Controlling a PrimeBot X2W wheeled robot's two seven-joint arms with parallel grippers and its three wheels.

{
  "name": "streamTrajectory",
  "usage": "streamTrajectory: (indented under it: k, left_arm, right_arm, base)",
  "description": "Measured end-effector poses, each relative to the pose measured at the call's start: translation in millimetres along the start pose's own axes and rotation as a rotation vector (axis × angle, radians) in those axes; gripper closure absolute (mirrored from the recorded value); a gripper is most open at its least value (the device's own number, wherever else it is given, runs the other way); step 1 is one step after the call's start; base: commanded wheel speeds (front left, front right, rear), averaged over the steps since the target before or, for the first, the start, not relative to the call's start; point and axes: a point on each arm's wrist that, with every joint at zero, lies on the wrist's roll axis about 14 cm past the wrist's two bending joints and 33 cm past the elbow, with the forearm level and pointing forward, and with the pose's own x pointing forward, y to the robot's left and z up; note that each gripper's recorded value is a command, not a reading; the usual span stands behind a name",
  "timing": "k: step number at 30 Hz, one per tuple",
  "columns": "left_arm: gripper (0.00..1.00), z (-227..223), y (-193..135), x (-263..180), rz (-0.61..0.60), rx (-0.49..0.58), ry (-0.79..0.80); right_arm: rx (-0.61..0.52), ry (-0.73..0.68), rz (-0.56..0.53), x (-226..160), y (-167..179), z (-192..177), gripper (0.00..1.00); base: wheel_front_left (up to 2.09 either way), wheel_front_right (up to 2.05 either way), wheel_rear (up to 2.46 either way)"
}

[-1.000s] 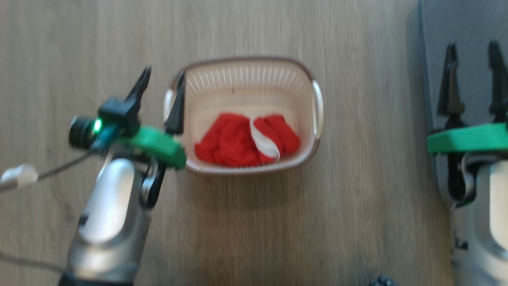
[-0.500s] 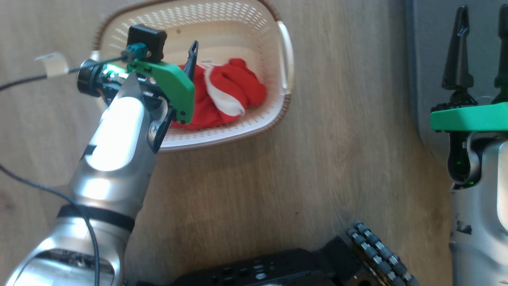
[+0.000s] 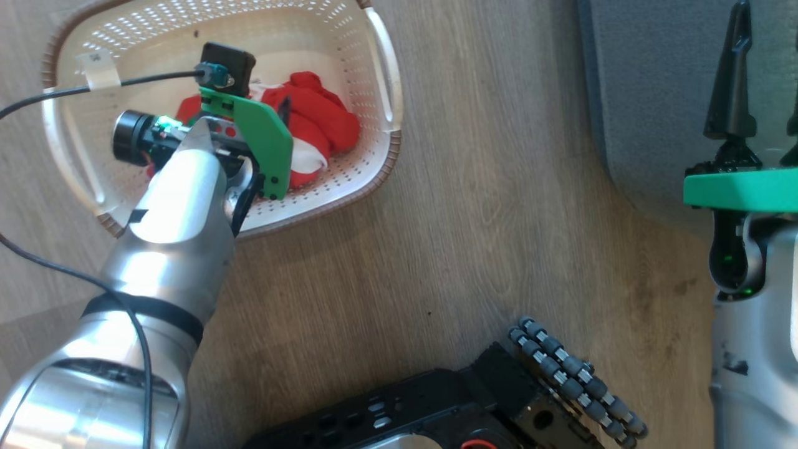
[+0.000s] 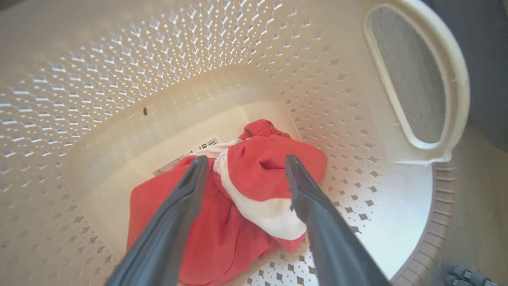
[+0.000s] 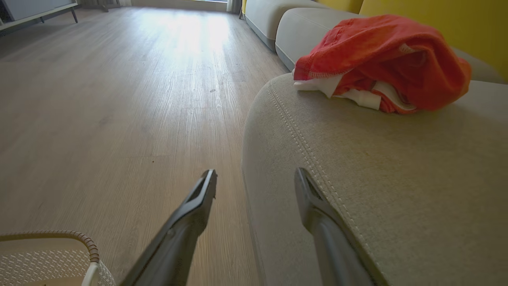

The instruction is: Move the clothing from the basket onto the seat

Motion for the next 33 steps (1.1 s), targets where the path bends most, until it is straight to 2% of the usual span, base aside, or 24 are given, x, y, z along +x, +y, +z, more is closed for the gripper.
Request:
streamTrajectory:
  k: [11,21,33]
  left_arm:
    - [0.0,-40.2,6.7,19.0,0.012,-0.016,0.136]
    - [0.0,-52.3,19.3,24.7,0.027,-0.042,0.159]
    - [0.0,-57.0,15.3,25.0,0.0,-0.068,0.157]
  right_arm:
    - [-0.046,0.051,-0.024,-16.3,-11.9,-15.5,0.0]
    - [-0.056,0.108,-0.025,-25.5,-11.0,-37.0,0.0]
    - [-0.061,0.113,-0.027,-27.5,-11.7,-39.0,0.0]
  base:
    - [0.0,0.0,0.0]
    - [0.0,0.0,0.0]
    - [0.0,0.0,0.0]
